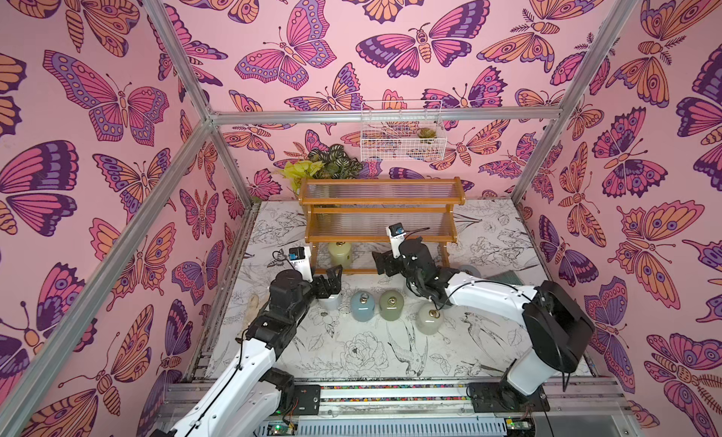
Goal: Remove the tea canisters from the shelf
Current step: Pick up the tea canister from the shelf.
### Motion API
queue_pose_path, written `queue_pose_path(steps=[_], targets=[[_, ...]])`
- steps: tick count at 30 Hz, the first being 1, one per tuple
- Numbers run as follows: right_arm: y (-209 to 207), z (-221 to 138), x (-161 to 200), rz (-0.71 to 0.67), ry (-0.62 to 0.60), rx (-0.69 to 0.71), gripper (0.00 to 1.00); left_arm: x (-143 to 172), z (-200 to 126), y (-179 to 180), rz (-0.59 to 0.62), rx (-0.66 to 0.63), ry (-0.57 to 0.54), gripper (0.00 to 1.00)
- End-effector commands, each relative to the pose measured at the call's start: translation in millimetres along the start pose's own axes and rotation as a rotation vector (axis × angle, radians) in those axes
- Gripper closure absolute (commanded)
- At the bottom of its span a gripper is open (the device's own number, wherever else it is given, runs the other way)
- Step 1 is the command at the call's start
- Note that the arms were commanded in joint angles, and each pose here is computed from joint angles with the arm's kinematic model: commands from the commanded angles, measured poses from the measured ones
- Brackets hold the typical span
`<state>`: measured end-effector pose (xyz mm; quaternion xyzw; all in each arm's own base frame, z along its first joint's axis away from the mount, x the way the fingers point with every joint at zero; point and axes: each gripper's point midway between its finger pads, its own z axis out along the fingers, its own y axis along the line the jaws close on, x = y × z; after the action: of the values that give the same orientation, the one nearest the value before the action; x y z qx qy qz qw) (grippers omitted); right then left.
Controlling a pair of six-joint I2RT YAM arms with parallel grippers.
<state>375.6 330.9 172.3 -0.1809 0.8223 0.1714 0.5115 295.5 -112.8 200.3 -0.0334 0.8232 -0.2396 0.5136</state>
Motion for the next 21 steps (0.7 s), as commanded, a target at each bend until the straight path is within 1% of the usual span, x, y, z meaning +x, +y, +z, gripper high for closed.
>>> queue_pose_path(steps=[1,5,9,14,17,21], targets=[[29.5,15.6,2.9,-0.026,0.034,-0.099,0.04,-2.4,-1.8,8.7,-0.02,-0.051,0.028,0.0],[46.0,34.8,5.1,-0.009,0.051,-0.148,0.03,-2.1,-1.1,17.6,-0.062,-0.081,0.071,0.0],[64.4,51.8,5.3,-0.012,0.047,-0.216,0.02,-6.1,-0.1,21.7,-0.11,-0.042,0.036,0.0],[83.5,67.9,9.6,-0.045,0.044,-0.283,0.02,-7.9,0.6,24.4,-0.136,-0.006,0.016,0.0],[90.6,77.3,13.4,-0.053,0.038,-0.304,0.01,-8.0,1.5,24.6,-0.137,0.006,0.011,0.0],[92.0,91.0,13.5,-0.057,0.0,-0.283,0.01,-6.5,4.0,24.7,-0.136,0.013,0.017,0.0]])
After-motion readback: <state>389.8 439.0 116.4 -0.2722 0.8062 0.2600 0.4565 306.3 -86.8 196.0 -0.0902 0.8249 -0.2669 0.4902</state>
